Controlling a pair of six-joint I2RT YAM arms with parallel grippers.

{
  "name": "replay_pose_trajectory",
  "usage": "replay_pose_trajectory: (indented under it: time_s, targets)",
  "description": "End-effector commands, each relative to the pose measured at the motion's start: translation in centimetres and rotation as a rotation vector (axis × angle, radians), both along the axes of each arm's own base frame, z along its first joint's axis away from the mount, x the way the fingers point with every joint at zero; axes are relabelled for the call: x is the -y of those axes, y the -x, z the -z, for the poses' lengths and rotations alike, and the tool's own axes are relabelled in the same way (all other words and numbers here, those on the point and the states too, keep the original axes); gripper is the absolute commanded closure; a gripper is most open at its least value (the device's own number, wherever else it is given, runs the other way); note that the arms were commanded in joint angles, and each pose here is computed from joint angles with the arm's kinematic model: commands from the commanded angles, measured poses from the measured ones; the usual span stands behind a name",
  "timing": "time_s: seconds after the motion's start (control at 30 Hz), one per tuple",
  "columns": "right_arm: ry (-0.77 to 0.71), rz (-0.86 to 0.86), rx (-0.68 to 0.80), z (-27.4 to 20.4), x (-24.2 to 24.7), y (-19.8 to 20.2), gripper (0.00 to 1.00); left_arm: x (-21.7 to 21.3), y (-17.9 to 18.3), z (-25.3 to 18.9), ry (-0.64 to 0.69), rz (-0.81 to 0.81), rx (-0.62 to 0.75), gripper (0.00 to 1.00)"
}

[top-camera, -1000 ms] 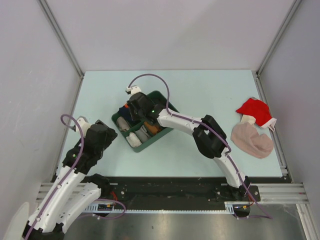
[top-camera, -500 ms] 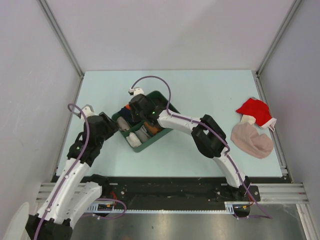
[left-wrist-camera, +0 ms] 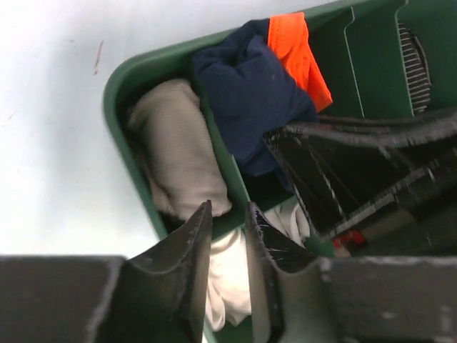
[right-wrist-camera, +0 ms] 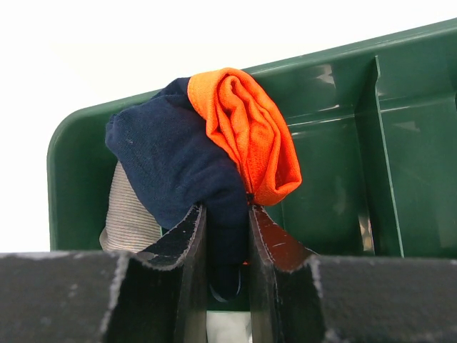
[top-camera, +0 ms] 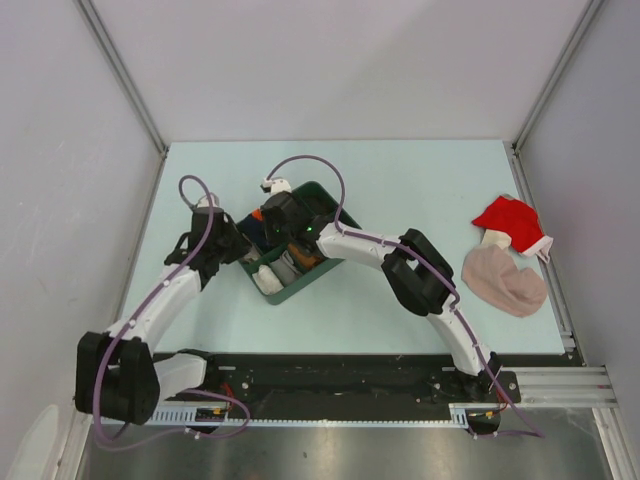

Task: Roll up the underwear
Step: Place the underwear in the storage box.

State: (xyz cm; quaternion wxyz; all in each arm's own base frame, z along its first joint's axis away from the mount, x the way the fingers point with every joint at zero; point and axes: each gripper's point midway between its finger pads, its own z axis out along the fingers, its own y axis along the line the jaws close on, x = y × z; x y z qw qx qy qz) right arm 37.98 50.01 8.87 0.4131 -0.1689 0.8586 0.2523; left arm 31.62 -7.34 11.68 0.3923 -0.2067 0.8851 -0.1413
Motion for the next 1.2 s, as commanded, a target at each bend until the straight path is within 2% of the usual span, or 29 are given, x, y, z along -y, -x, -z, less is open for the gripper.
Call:
replay_pose_trajectory:
  time_s: [0.0, 0.37, 0.73, 0.97, 1.17]
  targets:
    - [0.086, -0.008, -0.079, 2.7, 1.8, 1.4, 1.00, 0.9, -3.2, -2.2, 0.004, 0.050, 0.084, 0.73]
    - [0.079, -0.012, -0.100, 2.6, 2.5, 1.7, 1.00, 0.1, -6.3, -2.4, -0.071, 0.029, 0.077, 0.76]
    - [0.075, -0.030, -0.097, 2.4, 2.4, 2.0, 1.00, 0.4, -8.0, 0.4, -0.094, 0.046, 0.012, 0.79]
    - [0.068, -0.101, -0.134, 2.8, 1.7, 3.4, 1.00, 0.7, -8.8, 1.3, -0.096, 0.060, -0.011, 0.81]
    - [0.068, -0.122, -0.132, 2.4, 1.7, 3.5, 0.84, 0.9, -9.0, 2.6, -0.105, 0.077, -0.045, 0.82]
